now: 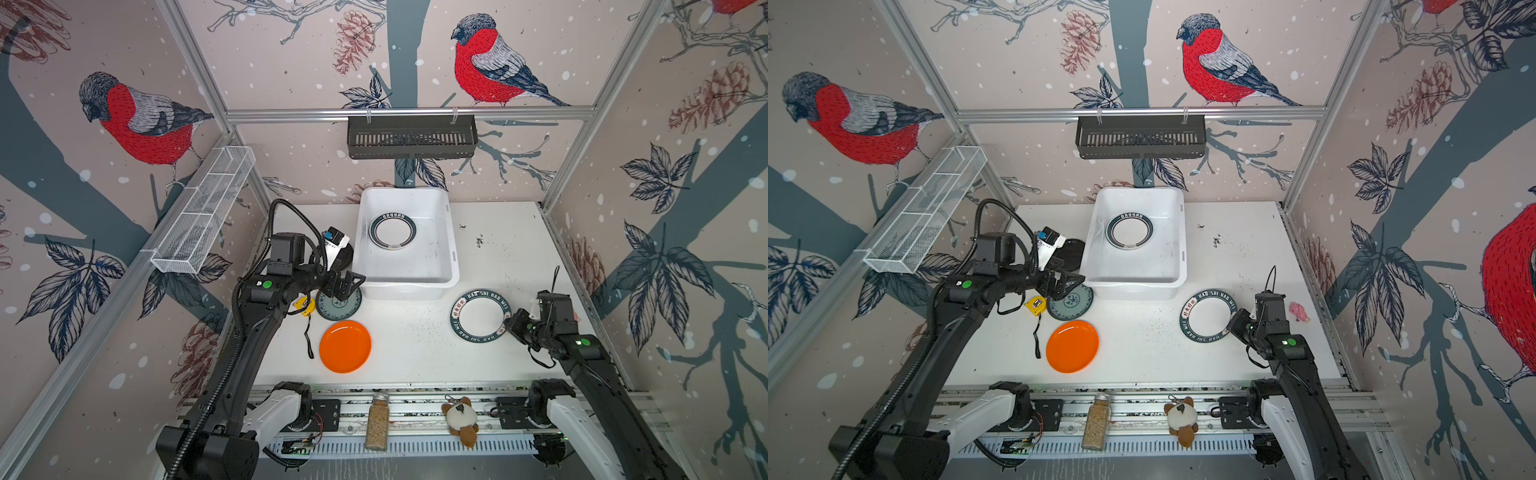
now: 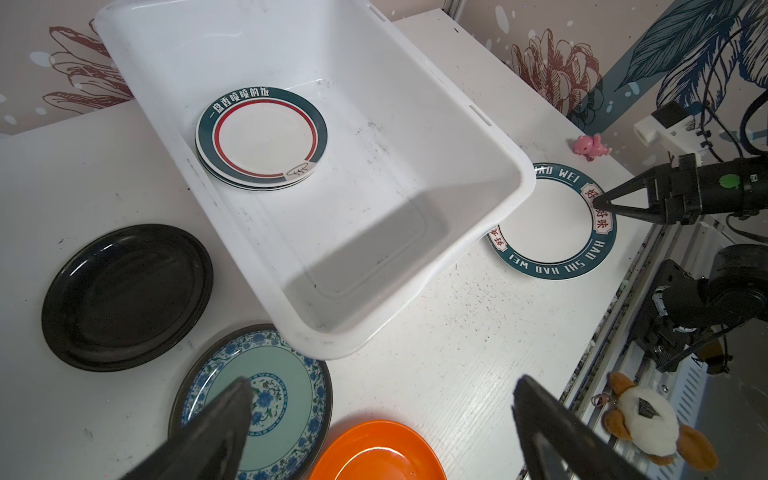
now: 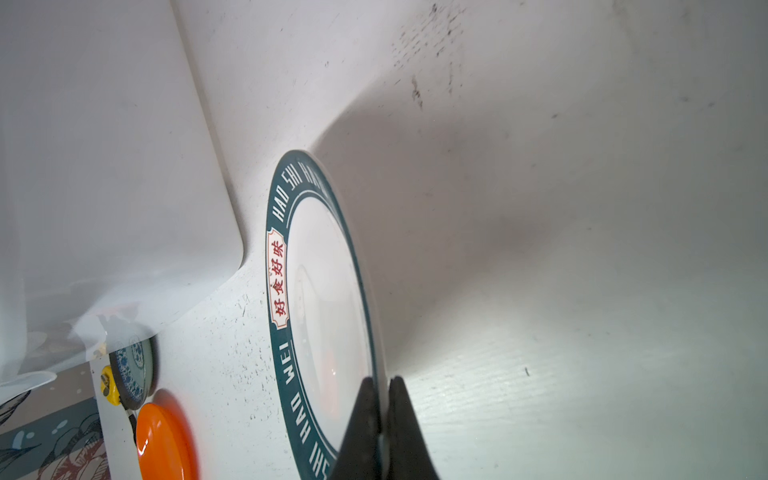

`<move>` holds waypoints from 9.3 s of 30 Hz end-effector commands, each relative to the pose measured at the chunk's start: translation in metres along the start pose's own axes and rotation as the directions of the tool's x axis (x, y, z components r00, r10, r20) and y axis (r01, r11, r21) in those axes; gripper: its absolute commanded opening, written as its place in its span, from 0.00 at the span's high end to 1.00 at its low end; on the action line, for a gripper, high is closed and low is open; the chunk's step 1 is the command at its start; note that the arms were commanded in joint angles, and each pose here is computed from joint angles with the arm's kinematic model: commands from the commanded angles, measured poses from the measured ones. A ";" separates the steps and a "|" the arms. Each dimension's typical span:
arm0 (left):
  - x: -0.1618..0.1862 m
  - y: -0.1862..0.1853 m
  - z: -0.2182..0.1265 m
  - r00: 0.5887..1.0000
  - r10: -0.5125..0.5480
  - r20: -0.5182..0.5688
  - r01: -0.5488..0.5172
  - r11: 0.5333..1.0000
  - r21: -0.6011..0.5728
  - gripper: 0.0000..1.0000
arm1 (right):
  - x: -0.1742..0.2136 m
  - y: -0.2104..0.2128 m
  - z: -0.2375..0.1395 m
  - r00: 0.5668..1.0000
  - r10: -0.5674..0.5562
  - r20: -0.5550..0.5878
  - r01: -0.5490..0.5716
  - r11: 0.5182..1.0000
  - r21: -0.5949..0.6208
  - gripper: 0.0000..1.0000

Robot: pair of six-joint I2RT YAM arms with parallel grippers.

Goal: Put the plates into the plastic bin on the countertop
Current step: 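Tilt the held plate upright and lift it with the right gripper, then carry the held plate with the right gripper over the bin, then lower the held plate into the bin onto the stacked plates, then open the right gripper and release the plate onto the stack, then raise the right gripper from the bin while the left gripper reaches the black plate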

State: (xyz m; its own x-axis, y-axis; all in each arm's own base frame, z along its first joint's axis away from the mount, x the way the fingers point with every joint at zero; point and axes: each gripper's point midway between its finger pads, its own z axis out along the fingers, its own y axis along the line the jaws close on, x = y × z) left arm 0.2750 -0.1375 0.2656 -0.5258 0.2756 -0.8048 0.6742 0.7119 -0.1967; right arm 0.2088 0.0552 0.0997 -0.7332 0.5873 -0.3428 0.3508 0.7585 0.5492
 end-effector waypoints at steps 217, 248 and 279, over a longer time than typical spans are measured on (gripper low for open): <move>-0.030 -0.008 -0.035 0.998 0.049 0.044 -0.045 0.996 -0.070 0.03 | -0.094 0.320 0.272 0.982 -0.173 -0.081 0.154 0.968 -0.200 0.70; 0.017 0.095 0.011 0.915 -0.402 -0.021 0.385 0.889 -0.248 0.03 | -0.061 0.283 0.024 0.935 -0.278 0.222 0.337 0.893 -0.299 0.73; 0.052 0.187 0.087 0.804 -0.594 -0.035 0.583 0.798 -0.155 0.11 | -0.041 0.192 -0.070 0.941 -0.101 0.324 0.218 0.913 -0.346 0.72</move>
State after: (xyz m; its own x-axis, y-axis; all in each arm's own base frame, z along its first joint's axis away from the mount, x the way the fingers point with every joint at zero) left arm 0.4123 -0.0524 0.1392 -0.8619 -0.1824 -0.4732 0.1281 0.8245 -0.5512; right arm 0.2640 0.1558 0.2687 -0.5469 0.5482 -0.6328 -0.0365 0.7395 0.6722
